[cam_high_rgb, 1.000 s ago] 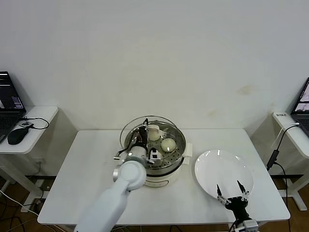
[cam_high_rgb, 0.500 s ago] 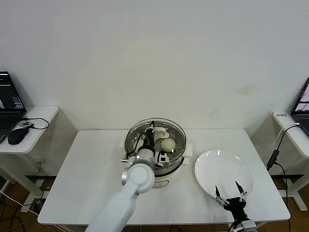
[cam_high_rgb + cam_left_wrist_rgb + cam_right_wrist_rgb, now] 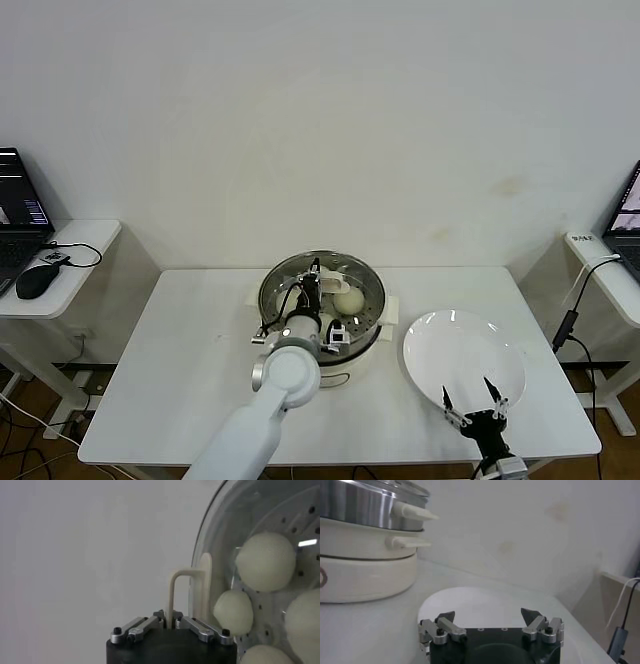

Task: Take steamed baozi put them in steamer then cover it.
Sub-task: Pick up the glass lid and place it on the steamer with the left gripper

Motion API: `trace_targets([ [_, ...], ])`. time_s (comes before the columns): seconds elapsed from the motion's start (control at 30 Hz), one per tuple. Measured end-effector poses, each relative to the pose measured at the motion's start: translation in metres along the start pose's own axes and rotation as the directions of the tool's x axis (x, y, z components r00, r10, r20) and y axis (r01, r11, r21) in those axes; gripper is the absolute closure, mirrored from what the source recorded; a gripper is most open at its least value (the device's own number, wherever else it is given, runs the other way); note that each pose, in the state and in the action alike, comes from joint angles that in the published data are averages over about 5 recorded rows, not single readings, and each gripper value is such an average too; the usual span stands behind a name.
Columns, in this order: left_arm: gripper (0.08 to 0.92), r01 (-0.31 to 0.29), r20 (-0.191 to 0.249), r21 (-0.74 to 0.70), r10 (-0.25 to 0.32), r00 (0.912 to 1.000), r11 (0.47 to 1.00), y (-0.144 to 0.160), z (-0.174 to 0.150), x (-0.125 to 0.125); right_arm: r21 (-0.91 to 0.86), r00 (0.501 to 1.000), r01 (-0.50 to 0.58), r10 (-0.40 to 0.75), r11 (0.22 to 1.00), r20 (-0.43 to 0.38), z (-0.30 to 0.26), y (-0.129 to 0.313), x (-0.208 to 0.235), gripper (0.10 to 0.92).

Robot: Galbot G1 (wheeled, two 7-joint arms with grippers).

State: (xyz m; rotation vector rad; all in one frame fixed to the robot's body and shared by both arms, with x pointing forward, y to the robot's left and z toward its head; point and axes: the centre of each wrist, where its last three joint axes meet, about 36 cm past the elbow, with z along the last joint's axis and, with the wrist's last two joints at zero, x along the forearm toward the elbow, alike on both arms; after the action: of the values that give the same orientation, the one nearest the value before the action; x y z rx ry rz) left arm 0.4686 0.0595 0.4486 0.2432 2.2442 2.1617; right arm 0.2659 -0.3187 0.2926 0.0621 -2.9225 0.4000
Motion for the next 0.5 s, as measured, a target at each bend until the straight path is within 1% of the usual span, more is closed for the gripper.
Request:
trace_targets([
  [0.5,0.843,-0.003,-0.009,0.003,0.003,1.0,1.0,-0.0036,0.0011,-0.0079,0.004,1.0,0.012,-0.012,1.0,-0.001,-0.0002,0.0016,0.001,0.199],
])
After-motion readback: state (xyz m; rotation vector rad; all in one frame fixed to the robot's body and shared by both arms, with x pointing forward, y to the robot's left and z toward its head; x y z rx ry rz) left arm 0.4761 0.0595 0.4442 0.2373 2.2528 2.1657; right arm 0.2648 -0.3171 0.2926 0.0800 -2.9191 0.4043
